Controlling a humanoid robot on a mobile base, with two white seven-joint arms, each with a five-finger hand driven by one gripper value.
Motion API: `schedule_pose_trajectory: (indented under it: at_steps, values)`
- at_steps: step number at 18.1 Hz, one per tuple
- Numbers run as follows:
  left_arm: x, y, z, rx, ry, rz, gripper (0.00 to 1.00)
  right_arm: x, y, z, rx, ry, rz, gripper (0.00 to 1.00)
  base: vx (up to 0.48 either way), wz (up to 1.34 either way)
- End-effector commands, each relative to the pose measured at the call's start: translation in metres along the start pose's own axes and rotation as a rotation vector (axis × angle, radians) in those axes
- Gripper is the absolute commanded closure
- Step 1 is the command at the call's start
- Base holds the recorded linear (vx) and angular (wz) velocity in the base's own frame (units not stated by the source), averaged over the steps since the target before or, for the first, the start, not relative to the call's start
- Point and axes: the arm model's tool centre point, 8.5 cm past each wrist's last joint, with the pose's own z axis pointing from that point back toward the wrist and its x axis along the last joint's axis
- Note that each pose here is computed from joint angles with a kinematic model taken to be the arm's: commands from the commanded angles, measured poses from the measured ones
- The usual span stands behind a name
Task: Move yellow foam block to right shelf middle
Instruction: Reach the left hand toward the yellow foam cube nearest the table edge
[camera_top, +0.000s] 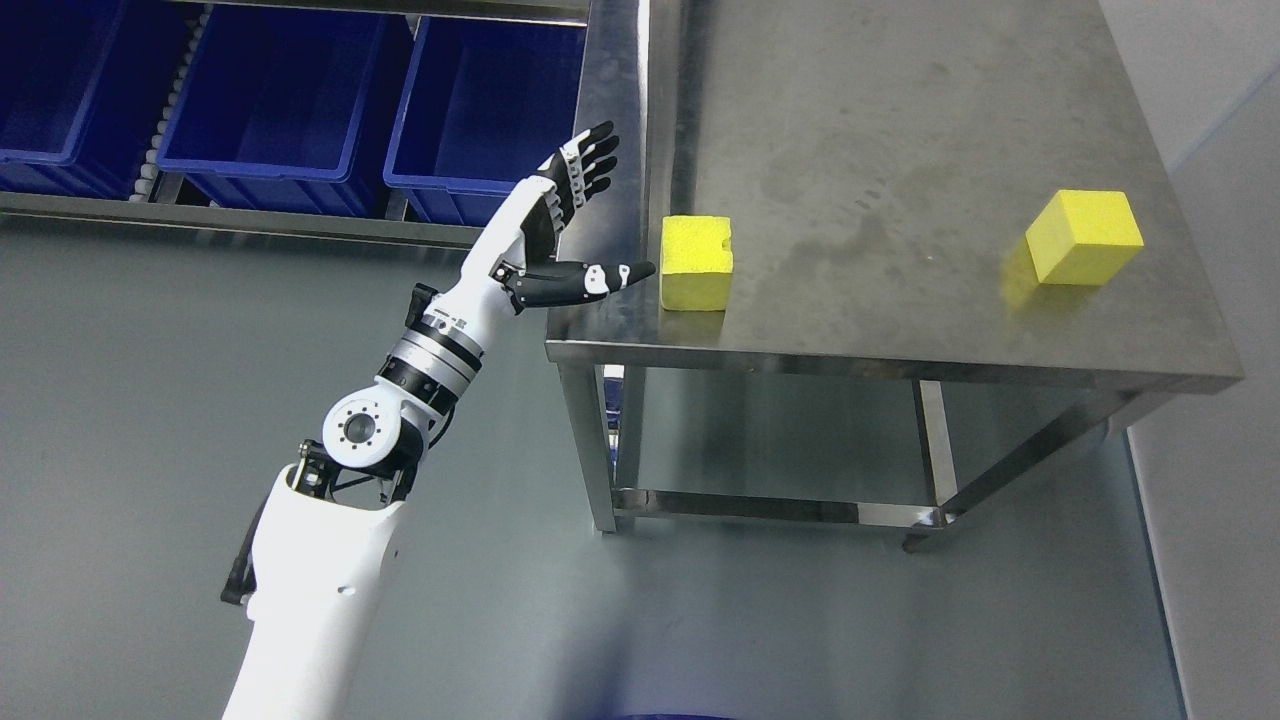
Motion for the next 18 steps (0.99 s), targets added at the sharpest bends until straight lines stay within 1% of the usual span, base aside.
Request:
schedule_pose_trajectory:
  at_steps: [1, 3, 8, 13, 14, 17, 18]
  values:
    - [-0.022, -0.002, -0.029, -0.073, 0.105, -0.082, 0.00, -0.010, -0.011, 0.000, -0.017, 0.007, -0.008, 0.00, 0.000, 0.00]
    - [-0.029, -0.010, -0.040, -0.099, 0.127, -0.070, 0.00, -0.009, -0.011, 0.000, -0.017, 0.005, -0.008, 0.00, 0.000, 0.00]
    - [-0.042, -0.034, -0.044, -0.217, 0.175, -0.067, 0.00, -0.009, -0.011, 0.000, -0.017, 0.005, -0.008, 0.00, 0.000, 0.00]
    - [-0.054, -0.033, -0.042, -0.217, 0.216, -0.055, 0.00, -0.010, -0.011, 0.000, -0.017, 0.007, -0.008, 0.00, 0.000, 0.00]
    - [-0.057, -0.033, -0.041, -0.217, 0.224, -0.054, 0.02, -0.010, -0.011, 0.000, -0.017, 0.007, -0.008, 0.00, 0.000, 0.00]
    - [-0.059, -0.033, -0.040, -0.230, 0.232, -0.050, 0.09, -0.010, -0.011, 0.000, -0.017, 0.007, -0.008, 0.00, 0.000, 0.00]
    - [-0.059, -0.032, -0.040, -0.232, 0.233, -0.047, 0.15, -0.009, -0.011, 0.000, -0.017, 0.005, -0.008, 0.00, 0.000, 0.00]
